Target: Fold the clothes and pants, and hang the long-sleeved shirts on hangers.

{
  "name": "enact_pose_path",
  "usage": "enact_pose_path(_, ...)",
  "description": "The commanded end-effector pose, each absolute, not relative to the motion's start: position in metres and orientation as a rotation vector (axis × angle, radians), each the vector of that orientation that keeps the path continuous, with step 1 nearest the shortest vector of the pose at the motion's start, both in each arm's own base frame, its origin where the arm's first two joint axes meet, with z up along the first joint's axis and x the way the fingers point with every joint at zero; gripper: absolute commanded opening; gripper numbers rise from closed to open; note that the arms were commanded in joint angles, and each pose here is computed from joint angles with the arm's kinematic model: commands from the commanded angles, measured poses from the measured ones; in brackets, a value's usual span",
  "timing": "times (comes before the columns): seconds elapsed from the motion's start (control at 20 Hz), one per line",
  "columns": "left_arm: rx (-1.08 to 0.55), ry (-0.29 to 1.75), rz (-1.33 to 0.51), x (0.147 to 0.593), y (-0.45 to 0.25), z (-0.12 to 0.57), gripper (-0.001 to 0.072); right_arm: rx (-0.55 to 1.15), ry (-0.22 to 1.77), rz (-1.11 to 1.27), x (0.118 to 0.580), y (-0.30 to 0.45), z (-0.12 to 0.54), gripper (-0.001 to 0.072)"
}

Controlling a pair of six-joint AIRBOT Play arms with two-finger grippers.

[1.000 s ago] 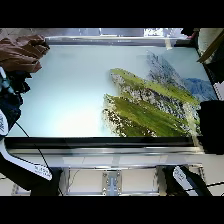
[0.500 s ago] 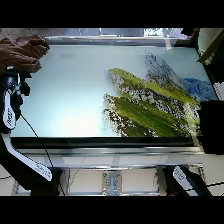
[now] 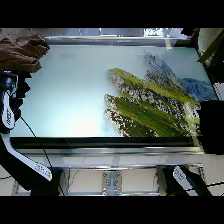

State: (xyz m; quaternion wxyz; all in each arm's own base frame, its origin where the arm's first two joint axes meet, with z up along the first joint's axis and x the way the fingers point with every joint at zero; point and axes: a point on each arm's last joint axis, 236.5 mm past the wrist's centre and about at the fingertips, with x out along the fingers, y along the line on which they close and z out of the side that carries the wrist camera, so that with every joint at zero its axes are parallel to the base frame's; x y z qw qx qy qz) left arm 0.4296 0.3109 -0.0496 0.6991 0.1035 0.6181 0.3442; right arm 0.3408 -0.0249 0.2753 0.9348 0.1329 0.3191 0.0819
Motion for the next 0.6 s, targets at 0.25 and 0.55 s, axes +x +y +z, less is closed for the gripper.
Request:
enact_pose_path(0.25, 0.189, 1.118, 0.551, 0.457, 0.187, 0.098, 0.0018, 0.034, 0.703, 0.065, 0.332, -0.062, 0.264, 0.0150)
enact_pose_path(0.55, -0.072, 0.824, -0.226, 0.456, -0.116, 0.200, 0.0018, -0.222, 0.691, -0.294, 0.303, -0.147, 0.310, 0.0151)
